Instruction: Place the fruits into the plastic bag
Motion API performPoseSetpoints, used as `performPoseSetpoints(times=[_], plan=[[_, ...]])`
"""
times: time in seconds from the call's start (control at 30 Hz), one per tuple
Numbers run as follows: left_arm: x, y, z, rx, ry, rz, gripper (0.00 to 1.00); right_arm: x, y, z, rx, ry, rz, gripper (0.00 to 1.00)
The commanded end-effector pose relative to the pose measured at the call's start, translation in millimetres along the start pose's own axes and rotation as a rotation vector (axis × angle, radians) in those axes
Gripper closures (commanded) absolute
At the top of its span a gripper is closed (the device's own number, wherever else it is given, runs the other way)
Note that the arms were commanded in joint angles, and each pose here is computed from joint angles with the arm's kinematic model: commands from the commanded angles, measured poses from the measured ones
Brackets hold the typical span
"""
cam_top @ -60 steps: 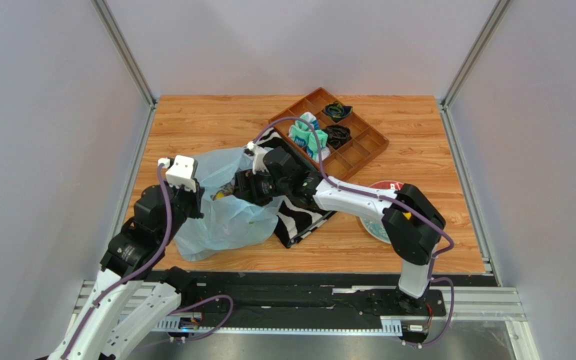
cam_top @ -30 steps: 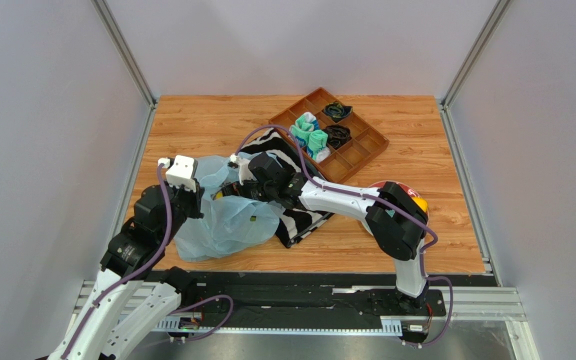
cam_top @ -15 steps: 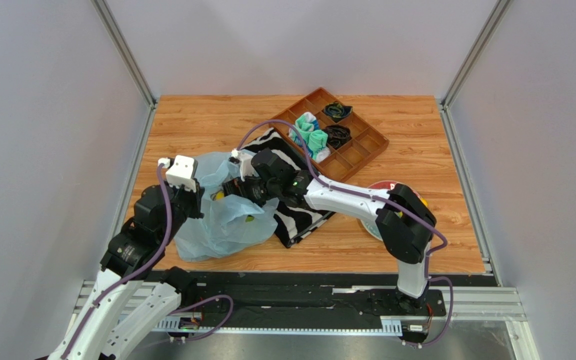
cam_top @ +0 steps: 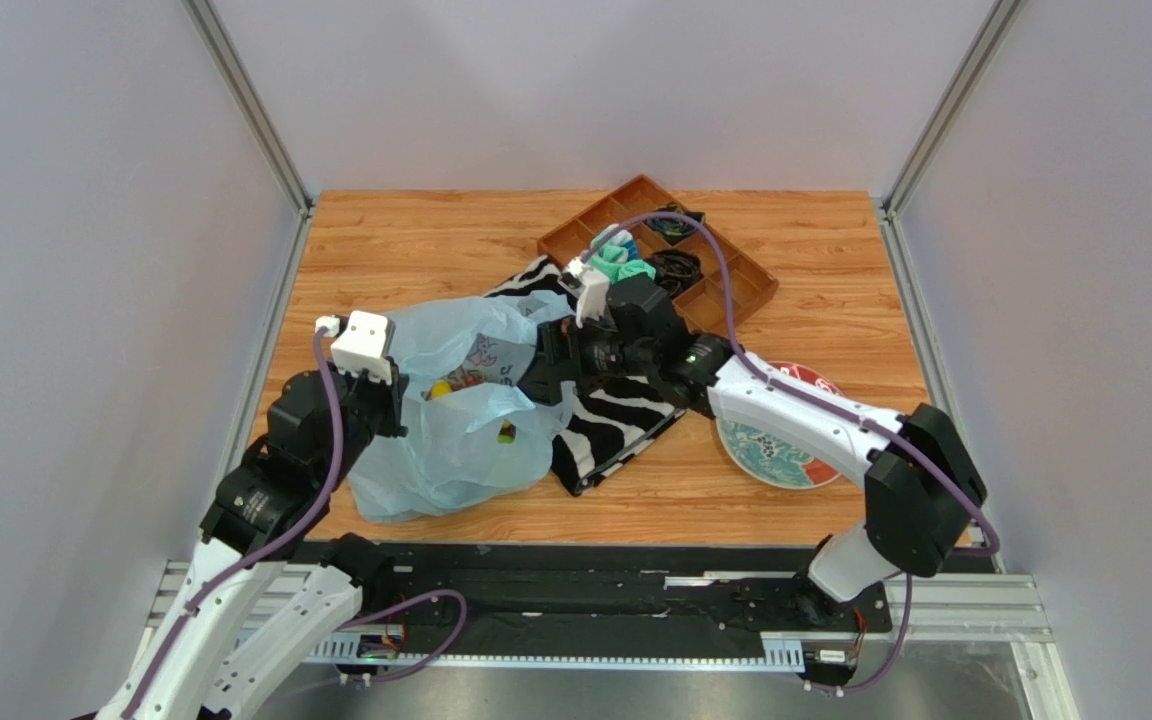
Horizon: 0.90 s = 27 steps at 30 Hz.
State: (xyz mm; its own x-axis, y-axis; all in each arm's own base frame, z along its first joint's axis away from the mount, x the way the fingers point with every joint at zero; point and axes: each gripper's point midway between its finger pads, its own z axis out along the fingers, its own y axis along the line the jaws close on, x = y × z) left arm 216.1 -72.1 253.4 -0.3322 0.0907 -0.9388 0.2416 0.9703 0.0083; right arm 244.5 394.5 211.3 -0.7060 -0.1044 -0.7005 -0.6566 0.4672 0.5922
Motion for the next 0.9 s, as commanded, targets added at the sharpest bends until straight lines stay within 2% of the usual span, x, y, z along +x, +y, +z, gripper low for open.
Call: performPoseSetpoints(times=[0.0, 0.13, 0.27, 0.4, 0.5, 0.53, 0.6, 0.87], plan=[[-5.7, -0.2, -1.1, 0.003, -0.024, 0.003, 1.0, 6.9, -16.9, -31.7, 0.083, -0.052, -0.03, 0.12], [-4.6, -0.8, -0.3, 0.006, -0.018, 0.006, 1.0, 10.4, -34.3, -61.1, 0.177, -0.098, -0.028, 0.12], [-5.2, -0.9, -0.5, 0.006, -0.02, 0.004, 1.0, 6.9, -76.3, -102.0, 0.382, -0.165, 0.049, 0.12], [-5.7, -0.4, -1.1, 0.005, -0.023, 0.005, 1.0, 13.9, -139.3, -156.9, 0.637, -0.228, 0.217, 0.1], [-5.4, -1.0, -0.8, 0.008, -0.023, 0.005, 1.0, 26.4, -185.2, -203.9, 0.873, -0.286, 0.373, 0.04], [-5.4, -1.0, -0.8, 0.008, -0.023, 0.005, 1.0, 29.6, -193.1, -213.8, 0.917, -0.296, 0.408, 0.0], [-5.5, -1.4, -0.5, 0.009, -0.022, 0.005, 1.0, 39.1, -210.7, -239.2, 1.026, -0.319, 0.489, 0.0], [-4.8, -1.7, 0.5, 0.011, -0.018, 0.007, 1.0, 59.0, -237.5, -306.4, 1.349, -0.392, 0.602, 0.0]])
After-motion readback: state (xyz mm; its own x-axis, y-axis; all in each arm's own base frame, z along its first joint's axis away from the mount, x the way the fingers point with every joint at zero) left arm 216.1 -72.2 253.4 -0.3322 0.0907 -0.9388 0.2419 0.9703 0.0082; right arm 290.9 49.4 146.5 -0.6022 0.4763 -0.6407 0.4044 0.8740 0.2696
